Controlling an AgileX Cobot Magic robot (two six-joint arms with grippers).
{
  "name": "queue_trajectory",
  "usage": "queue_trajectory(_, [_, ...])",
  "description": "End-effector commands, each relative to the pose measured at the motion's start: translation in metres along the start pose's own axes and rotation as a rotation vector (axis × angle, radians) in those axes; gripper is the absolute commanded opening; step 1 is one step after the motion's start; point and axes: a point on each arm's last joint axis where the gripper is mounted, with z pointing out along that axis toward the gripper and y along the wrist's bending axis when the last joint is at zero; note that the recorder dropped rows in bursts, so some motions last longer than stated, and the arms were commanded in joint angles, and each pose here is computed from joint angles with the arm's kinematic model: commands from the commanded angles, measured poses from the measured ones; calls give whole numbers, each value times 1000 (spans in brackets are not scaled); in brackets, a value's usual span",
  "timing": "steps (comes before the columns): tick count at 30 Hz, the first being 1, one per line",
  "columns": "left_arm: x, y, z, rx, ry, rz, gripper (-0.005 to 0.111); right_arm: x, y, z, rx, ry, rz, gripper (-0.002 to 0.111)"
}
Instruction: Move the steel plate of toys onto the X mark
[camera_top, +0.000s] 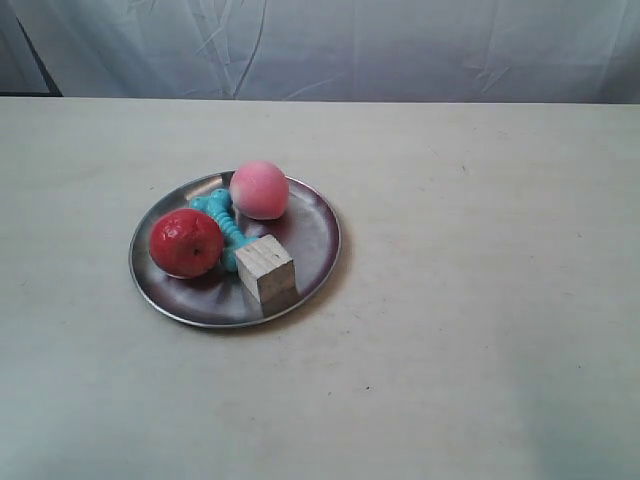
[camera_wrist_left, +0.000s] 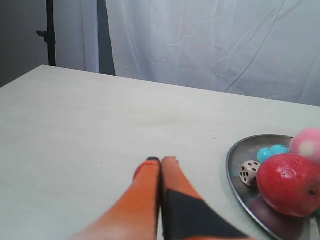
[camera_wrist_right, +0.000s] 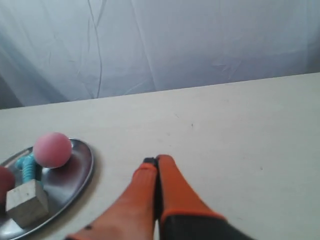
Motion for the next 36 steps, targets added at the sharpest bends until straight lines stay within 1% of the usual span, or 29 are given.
queue_trajectory(1, [0,0,0,-4,-13,1,0,35,-10,2,17,-48,30,0])
queue_trajectory(8, [0,0,0,-4,-13,1,0,67,-18,10,32,-12,36,0])
queue_trajectory(12, [0,0,0,-4,-13,1,0,66,-18,10,25,-20,58,0])
queue_trajectory(19, [0,0,0,-3,-13,-1,0,67,-17,10,23,-14,-29,0])
queue_trajectory(29, [0,0,0,-3,-13,-1,0,71,-18,10,24,27,-28,0])
queue_trajectory(33, [0,0,0,-3,-13,-1,0,72,-18,10,24,50,-99,0])
queue_trajectory(36, [0,0,0,-3,-13,-1,0,72,-18,10,24,50,-119,0])
